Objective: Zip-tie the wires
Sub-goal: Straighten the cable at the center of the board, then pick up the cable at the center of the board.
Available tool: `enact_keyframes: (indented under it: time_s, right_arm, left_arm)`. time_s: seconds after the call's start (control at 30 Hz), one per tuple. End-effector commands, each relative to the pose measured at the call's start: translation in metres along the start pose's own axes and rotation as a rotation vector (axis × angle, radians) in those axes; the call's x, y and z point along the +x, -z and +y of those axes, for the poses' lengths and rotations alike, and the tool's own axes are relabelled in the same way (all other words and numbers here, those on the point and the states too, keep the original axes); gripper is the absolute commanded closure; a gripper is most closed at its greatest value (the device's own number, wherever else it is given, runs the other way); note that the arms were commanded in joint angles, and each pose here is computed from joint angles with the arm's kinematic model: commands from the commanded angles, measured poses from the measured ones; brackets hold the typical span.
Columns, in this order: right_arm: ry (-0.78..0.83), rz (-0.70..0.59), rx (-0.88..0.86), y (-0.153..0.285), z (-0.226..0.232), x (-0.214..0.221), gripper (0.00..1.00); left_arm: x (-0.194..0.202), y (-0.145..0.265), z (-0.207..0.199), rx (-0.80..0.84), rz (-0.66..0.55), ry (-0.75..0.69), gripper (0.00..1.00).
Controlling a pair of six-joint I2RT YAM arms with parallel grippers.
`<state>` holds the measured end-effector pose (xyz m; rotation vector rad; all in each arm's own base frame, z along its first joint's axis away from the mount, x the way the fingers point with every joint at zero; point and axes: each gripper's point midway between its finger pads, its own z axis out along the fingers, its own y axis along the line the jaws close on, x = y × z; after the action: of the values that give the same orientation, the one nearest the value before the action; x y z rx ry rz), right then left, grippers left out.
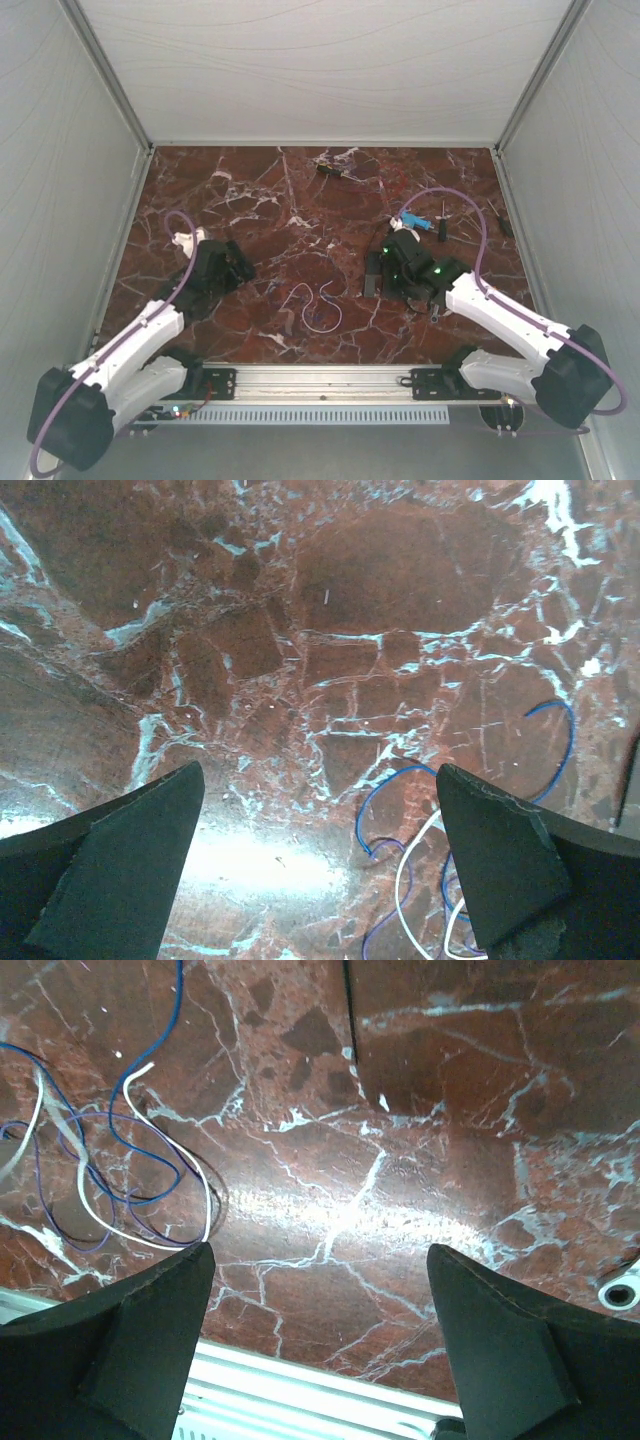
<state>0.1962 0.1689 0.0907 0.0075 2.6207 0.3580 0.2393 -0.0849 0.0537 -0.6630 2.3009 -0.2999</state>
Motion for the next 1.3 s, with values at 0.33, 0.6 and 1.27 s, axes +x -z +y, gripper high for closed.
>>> enact_keyframes:
  time_s: [0.33,0.6,1.27]
  right_arm:
    - [0.094,-0.325,-0.132,0.029,0.044,-0.094,0.09]
    - [0.179,-0.377,-0.232,0.019,0.084,-0.128,0.09]
    - [0.223,-0.318,0.006,-0.102,0.07,-0.233,0.26]
  left_arm:
    - [-0.067,0.084,-0.049,0.195,-0.153,-0.014,0.0]
    - [-0.065,0.115,-0.065,0.327,-0.122,-0.188,0.0]
    - [-0.053,0.102,-0.036,0.276,-0.173,-0.191,0.0]
